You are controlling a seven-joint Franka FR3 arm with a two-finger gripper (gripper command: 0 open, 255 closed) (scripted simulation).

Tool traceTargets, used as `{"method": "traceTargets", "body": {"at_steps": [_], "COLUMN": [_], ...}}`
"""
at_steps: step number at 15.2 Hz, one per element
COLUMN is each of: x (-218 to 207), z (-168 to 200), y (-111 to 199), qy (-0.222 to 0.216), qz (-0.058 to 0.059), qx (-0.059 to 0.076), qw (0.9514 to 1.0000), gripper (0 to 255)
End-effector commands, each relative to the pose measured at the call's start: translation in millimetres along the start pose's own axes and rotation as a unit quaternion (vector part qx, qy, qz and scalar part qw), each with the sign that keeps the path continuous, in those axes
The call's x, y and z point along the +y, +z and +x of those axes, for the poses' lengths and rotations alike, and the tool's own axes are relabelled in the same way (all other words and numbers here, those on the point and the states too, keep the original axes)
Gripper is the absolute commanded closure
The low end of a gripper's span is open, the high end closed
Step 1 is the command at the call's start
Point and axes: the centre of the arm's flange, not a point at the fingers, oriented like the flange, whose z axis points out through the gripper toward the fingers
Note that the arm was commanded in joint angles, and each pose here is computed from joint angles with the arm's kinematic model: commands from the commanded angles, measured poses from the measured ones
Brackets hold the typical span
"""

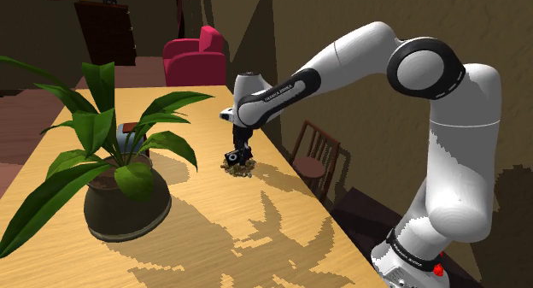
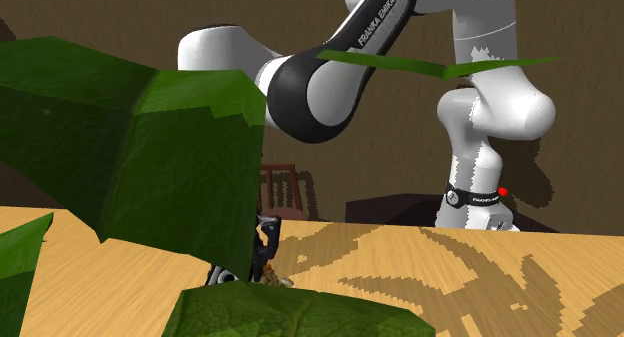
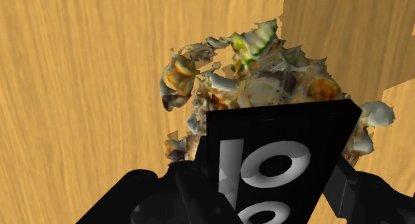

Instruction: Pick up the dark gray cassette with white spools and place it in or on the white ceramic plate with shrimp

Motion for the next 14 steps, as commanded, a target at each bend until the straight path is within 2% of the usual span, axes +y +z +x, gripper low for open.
{"method": "traceTargets", "body": {"at_steps": [1, 3, 4, 9, 13, 14], "x": [-0.7, -0.7, -0.4, -0.7, -0.5, -0.5], "z": [0.0, 0.0, 0.0, 0.0, 0.1, 0.1], "y": [2.6, 2.6, 2.8, 2.6, -47.4, -47.4], "qy": [0.000, 0.000, 0.000, 0.000, 0.000, 0.000], "qz": [0.002, 0.002, 0.002, 0.002, 0.002, 0.002], "qx": [-0.001, -0.001, -0.001, -0.001, -0.001, -0.001], "qw": [1.0000, 1.0000, 1.0000, 1.0000, 1.0000, 1.0000], "gripper": [255, 255, 0, 0, 0, 0]}}
